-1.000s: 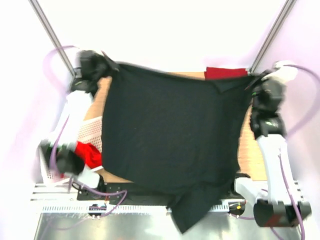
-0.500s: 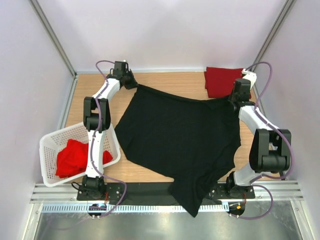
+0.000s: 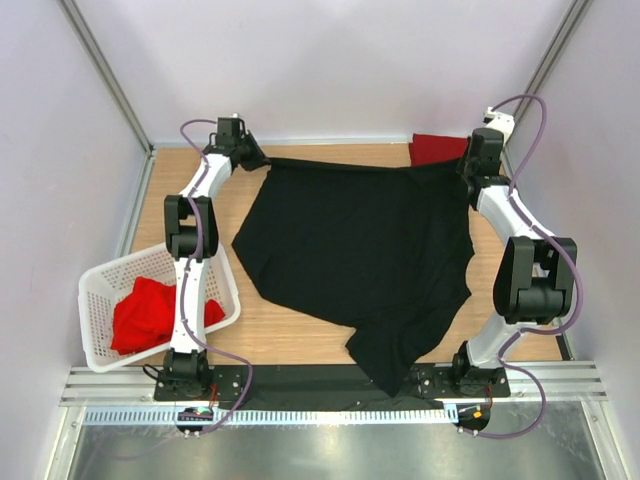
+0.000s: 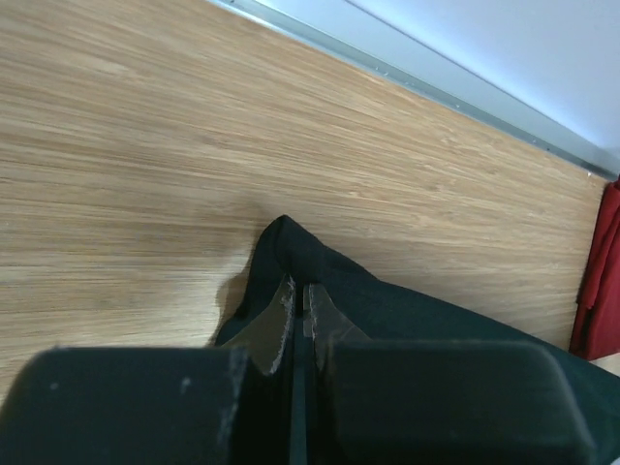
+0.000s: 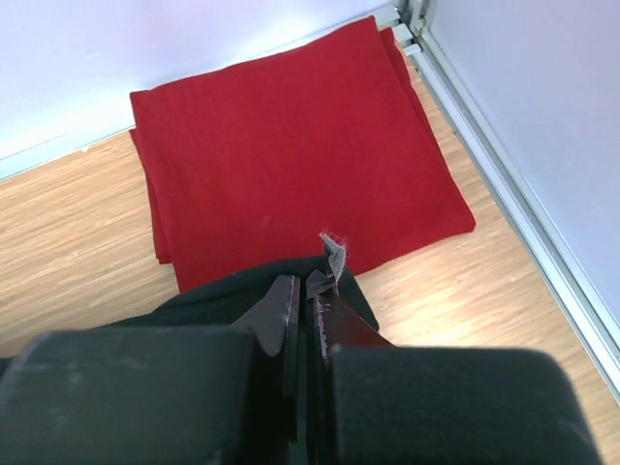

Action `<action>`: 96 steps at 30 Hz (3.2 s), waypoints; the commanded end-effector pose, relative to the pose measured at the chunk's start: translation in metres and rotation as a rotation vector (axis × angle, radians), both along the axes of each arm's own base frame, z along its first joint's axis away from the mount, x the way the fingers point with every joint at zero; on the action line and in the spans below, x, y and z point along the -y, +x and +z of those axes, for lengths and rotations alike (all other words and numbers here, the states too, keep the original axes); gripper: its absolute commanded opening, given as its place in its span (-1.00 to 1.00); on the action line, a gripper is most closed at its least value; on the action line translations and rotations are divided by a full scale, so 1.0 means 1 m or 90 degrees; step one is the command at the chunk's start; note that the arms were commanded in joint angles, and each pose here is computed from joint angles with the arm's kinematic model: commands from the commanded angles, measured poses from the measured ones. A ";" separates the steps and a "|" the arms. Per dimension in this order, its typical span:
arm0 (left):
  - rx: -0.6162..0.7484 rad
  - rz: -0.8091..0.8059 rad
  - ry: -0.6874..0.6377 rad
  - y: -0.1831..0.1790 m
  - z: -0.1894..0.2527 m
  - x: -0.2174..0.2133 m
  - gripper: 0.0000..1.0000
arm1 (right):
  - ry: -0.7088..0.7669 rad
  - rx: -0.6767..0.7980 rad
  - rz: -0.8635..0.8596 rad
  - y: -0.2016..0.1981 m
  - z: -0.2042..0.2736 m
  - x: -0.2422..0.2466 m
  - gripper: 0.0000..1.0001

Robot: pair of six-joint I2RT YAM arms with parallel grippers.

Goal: Fold and stack the t-shirts
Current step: Fold the tshirt

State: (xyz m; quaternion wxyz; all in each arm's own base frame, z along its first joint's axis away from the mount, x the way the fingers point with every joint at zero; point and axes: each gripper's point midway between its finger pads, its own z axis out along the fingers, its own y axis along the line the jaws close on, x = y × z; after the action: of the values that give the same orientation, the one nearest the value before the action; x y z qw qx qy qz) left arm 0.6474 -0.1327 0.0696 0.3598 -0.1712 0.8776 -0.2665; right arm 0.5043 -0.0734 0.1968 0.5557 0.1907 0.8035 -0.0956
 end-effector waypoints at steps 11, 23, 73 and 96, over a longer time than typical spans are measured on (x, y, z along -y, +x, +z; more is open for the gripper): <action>0.025 -0.025 0.007 -0.008 0.036 -0.003 -1.00 | 0.044 -0.085 -0.021 -0.038 0.008 -0.007 -0.98; -0.034 -0.035 0.046 -0.045 0.054 -0.027 -0.99 | 0.164 -0.199 -0.062 -0.116 -0.003 -0.031 -0.98; -0.293 -0.035 0.130 -0.138 -0.019 -0.058 -0.72 | 0.280 -0.425 -0.028 -0.225 -0.116 -0.073 -0.85; -0.147 -0.055 -0.053 -0.080 0.032 -0.008 -0.15 | 0.313 -0.295 -0.072 -0.105 -0.095 -0.009 0.18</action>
State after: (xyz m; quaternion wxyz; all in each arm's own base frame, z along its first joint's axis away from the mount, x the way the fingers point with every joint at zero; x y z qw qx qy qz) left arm 0.5523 -0.1073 0.1047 0.2398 -0.1765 0.9241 -0.2395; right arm 0.3773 -0.0542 0.0894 0.2569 0.3397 0.9042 0.0314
